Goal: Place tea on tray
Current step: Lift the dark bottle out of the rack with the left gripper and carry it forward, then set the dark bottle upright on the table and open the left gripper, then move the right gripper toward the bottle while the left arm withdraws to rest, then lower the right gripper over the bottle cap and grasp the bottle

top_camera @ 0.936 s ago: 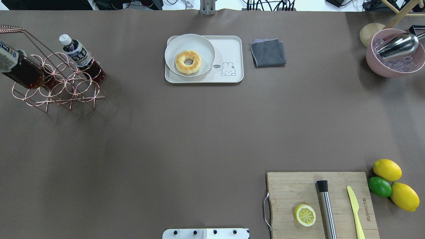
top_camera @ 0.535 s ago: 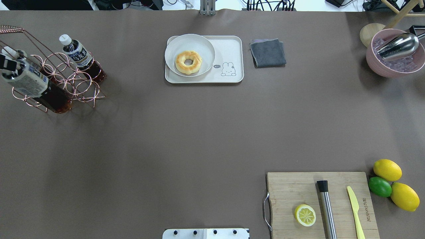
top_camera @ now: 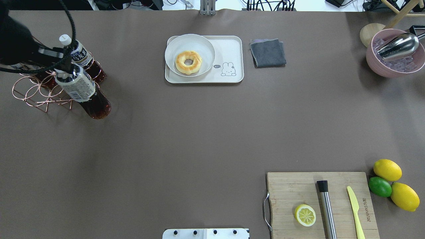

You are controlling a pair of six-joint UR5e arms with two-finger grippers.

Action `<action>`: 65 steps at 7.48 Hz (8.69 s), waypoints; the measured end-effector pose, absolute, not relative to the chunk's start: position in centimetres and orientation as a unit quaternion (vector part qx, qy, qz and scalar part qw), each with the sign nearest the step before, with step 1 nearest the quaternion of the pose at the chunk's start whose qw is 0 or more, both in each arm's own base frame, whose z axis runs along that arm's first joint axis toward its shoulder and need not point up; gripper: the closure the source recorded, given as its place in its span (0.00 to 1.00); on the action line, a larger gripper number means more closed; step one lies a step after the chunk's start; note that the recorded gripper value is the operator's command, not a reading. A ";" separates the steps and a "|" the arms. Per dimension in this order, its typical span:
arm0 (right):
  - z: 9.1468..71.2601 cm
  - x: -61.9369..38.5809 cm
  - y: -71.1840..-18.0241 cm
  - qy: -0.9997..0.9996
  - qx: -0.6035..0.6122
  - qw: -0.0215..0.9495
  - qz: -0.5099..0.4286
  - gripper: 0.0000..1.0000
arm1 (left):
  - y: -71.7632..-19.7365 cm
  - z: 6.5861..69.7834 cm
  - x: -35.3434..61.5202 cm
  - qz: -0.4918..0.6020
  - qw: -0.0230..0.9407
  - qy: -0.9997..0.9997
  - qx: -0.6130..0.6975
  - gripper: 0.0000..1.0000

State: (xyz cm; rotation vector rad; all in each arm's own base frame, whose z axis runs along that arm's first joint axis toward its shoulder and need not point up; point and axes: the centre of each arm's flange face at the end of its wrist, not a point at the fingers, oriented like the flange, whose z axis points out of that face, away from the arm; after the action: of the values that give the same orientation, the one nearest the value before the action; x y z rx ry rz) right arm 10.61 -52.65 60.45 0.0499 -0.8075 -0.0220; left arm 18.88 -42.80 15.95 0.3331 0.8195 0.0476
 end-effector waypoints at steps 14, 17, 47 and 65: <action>60.2 10.6 -52.8 -0.390 0.027 0.921 -0.012 0.00 | -40.2 7.5 51.7 -0.015 0.896 0.410 0.172 0.03; 60.2 10.6 -52.9 -0.390 0.026 0.921 -0.012 0.00 | -40.2 7.7 51.7 -0.016 0.896 0.406 0.180 0.02; 6.8 -42.8 -43.9 -0.397 0.032 0.916 0.043 0.00 | -42.5 58.1 -9.5 0.075 0.950 0.286 0.100 0.02; 6.7 -52.0 -43.5 -0.376 0.050 0.924 0.053 1.00 | -43.0 59.6 -9.5 0.071 0.951 0.287 0.089 0.02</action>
State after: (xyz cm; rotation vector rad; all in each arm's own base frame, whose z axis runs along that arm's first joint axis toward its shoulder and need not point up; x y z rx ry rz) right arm -51.99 -43.51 6.72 0.1020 -0.7715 0.1095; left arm -9.51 -42.98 59.59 0.1801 0.5844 0.1447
